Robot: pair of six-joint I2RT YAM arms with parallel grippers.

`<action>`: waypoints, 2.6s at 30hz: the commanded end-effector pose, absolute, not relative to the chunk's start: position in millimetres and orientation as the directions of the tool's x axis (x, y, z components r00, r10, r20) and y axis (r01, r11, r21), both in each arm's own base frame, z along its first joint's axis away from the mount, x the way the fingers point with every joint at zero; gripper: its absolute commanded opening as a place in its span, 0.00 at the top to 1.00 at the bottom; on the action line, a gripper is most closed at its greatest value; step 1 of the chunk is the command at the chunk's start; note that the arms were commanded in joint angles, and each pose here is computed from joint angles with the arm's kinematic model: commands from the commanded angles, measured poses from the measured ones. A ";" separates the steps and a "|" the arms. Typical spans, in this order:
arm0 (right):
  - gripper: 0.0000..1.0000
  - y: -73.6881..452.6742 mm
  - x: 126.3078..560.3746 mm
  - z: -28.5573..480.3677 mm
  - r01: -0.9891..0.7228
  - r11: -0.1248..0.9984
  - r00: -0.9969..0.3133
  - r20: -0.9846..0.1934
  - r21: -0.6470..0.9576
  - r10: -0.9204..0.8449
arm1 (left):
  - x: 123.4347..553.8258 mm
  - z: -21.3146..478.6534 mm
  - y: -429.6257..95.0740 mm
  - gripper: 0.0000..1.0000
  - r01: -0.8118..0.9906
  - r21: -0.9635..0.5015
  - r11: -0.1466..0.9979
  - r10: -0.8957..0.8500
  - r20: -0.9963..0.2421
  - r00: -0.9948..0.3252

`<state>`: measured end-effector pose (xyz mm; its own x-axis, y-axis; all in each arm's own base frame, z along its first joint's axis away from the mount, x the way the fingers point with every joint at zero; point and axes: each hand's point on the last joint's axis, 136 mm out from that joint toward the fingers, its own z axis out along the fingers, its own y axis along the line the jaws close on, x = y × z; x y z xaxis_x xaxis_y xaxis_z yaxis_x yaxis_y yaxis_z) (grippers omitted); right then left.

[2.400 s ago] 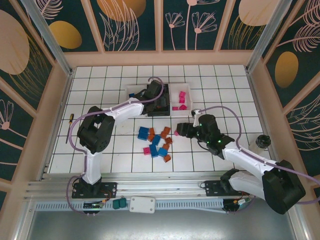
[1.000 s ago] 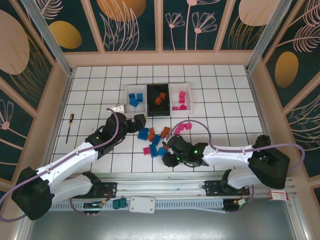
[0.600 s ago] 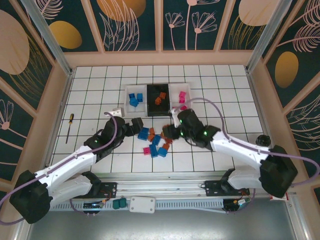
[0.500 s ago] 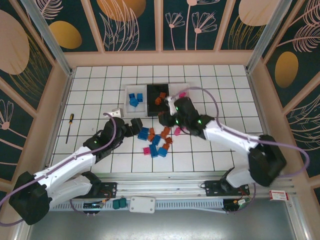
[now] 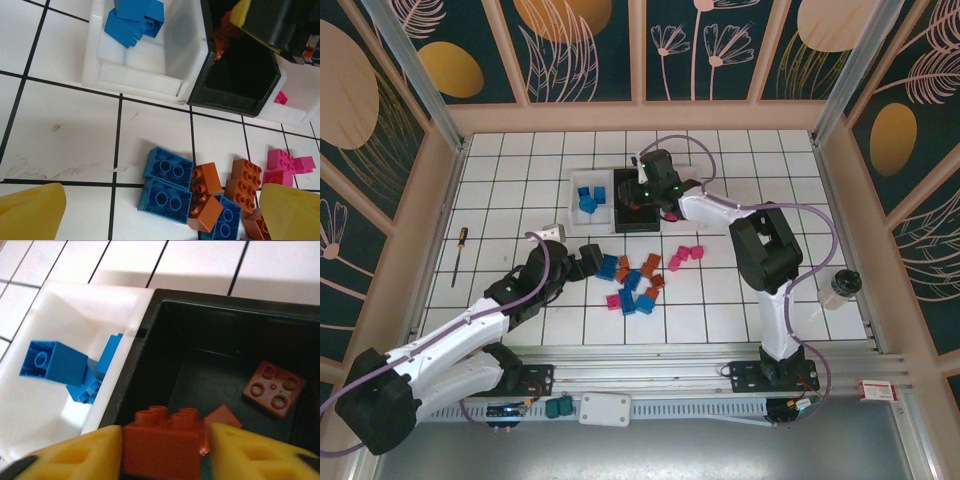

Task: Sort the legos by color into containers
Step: Place the lego in the container, then move the lego to the bottom-center of the table, then pick up the lego from the middle-left of the table.

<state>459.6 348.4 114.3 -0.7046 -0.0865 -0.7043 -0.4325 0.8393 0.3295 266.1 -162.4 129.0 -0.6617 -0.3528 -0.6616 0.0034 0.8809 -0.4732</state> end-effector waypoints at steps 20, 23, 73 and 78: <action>0.37 299.0 356.9 187.5 -0.499 0.759 -0.617 -0.787 0.418 0.028 | 275.9 57.4 -214.1 0.35 0.125 -0.179 0.976 -0.007 -0.598 -0.802; 0.37 291.0 349.4 186.1 -0.488 0.765 -0.618 -0.786 0.420 0.038 | 278.1 52.0 -210.8 0.44 0.099 -0.167 0.981 -0.021 -0.599 -0.800; 0.37 271.3 333.5 215.4 -0.490 0.760 -0.561 -0.822 0.427 0.100 | 267.7 3.2 -172.5 0.34 -0.037 -0.093 0.995 -0.085 -0.577 -0.813; 0.37 268.6 332.2 214.6 -0.484 0.767 -0.560 -0.822 0.421 0.098 | 275.8 16.8 -181.9 0.52 -0.017 -0.116 0.993 -0.084 -0.595 -0.799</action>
